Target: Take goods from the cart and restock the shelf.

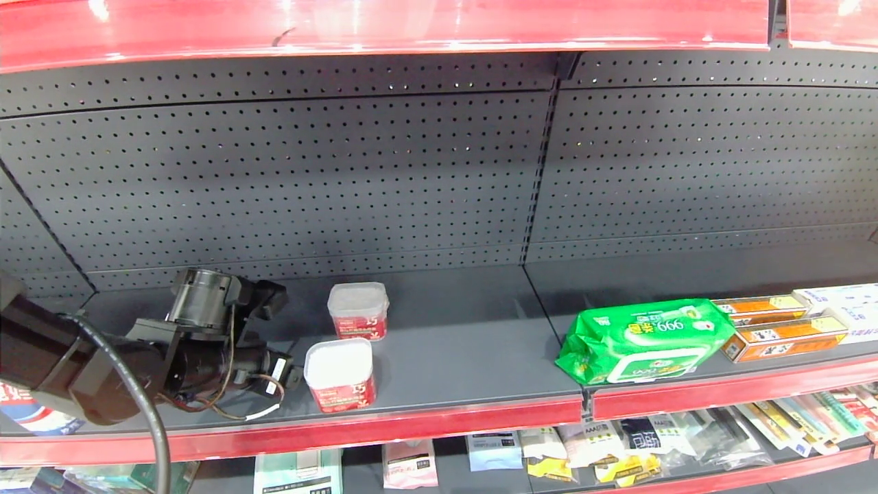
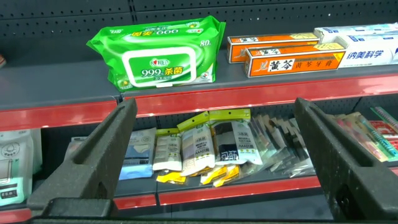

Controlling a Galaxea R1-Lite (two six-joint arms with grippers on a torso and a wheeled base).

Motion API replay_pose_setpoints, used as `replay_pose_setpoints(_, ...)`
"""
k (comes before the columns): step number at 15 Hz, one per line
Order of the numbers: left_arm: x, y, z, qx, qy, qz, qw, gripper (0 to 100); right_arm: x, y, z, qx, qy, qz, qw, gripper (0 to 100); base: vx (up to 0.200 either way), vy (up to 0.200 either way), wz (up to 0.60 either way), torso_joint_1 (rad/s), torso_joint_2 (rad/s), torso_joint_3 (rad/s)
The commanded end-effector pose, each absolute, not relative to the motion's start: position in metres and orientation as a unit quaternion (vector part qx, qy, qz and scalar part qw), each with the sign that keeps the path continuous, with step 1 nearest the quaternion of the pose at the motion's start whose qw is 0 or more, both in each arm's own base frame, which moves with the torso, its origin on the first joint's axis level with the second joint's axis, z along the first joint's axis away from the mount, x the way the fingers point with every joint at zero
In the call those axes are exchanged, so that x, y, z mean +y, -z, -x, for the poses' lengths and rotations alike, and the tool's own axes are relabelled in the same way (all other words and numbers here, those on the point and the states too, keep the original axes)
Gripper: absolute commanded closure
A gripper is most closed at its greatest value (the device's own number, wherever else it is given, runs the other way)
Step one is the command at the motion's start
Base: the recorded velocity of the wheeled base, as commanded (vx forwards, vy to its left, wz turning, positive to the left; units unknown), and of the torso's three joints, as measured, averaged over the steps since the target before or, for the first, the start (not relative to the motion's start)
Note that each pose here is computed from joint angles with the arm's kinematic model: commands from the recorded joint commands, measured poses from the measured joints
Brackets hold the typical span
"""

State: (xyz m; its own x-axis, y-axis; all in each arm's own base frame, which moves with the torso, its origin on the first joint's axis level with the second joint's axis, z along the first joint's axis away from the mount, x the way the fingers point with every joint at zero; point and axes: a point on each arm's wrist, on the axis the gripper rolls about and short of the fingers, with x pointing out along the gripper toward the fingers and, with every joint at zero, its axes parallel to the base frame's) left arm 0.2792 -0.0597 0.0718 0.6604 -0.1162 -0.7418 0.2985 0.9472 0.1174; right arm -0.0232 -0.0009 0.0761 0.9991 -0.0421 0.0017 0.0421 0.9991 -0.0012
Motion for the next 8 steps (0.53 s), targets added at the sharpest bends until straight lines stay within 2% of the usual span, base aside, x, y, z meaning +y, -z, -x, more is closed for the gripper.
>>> replay_pose_setpoints(1,-0.0622,-0.0703,-0.2794,0.397,0.118,-0.117,0.902,0,-0.0009,-0.0760,0.0231,0.000,0.021,0.001,1.000,0,0.000,0.000,0.00,0.000,0.00,0.000)
replay_pose_setpoints(8,-0.0684,-0.0724,-0.2845,0.389,0.126,-0.120,0.904,0,-0.0009,-0.0760,0.0231,0.000,0.021,0.001,1.000,0,0.000,0.000,0.00,0.000,0.00,0.000)
